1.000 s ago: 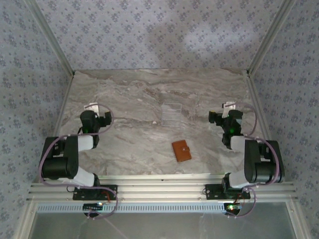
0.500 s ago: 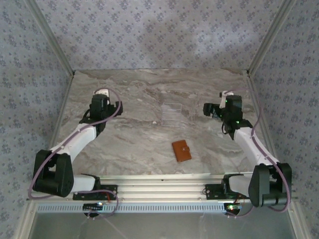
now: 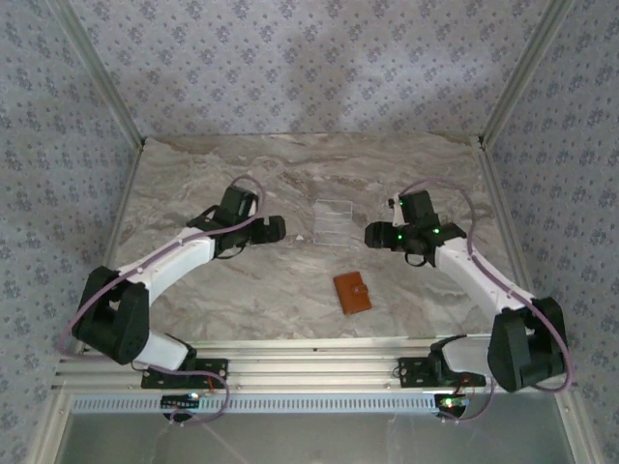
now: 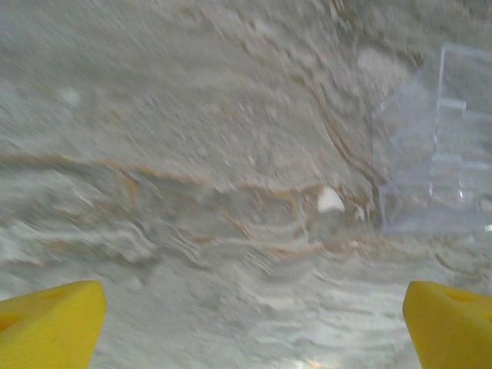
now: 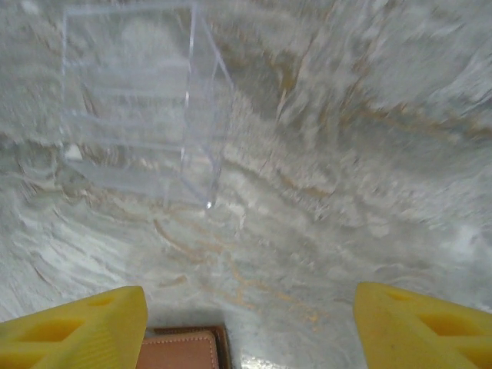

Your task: Take the credit cards out of the card holder

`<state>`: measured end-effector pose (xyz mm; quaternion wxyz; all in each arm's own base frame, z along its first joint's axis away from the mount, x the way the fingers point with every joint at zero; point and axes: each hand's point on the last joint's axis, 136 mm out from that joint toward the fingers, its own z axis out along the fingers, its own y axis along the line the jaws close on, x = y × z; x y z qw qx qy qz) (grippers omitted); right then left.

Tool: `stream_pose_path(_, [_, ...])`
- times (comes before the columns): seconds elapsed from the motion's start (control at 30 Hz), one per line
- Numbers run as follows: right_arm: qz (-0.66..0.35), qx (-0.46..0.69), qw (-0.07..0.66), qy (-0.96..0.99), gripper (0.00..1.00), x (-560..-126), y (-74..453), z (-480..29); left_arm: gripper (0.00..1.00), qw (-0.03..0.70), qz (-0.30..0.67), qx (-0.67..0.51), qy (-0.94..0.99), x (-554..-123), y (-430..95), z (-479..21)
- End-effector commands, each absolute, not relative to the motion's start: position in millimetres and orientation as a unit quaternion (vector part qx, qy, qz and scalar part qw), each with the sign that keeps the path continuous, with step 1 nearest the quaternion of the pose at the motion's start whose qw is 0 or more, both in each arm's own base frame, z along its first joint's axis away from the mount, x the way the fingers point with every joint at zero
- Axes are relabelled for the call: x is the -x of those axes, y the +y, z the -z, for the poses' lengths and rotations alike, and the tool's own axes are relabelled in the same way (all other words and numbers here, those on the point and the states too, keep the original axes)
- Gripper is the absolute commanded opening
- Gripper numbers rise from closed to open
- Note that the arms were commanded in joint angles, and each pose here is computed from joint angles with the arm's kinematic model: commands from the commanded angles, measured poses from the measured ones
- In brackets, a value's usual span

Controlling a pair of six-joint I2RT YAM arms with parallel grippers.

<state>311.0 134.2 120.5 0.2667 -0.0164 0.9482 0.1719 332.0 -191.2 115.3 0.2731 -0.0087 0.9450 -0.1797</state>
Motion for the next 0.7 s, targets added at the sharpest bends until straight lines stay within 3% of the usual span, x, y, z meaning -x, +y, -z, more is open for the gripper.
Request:
stream_pose_path(0.0, [-0.17, 0.019, 0.215, 0.962, 0.72, -296, 151, -111, 0.98, 0.225, 0.219, 0.033, 0.949, -313, -209, -107])
stream_pose_path(0.17, [-0.126, 0.057, 0.174, 0.975, 0.69, -268, 162, -91, 0.98, 0.207, 0.218, 0.033, 0.953, -293, -211, -96])
stream_pose_path(0.4, [-0.104, 0.093, 0.111, 0.984, 0.73, -228, 171, -61, 0.98, 0.2, 0.208, 0.045, 0.956, -278, -199, -90])
stream_pose_path(0.67, [-0.144, 0.077, 0.085, 0.983, 0.72, -209, 183, -39, 0.98, 0.198, 0.201, 0.048, 0.958, -272, -195, -87])
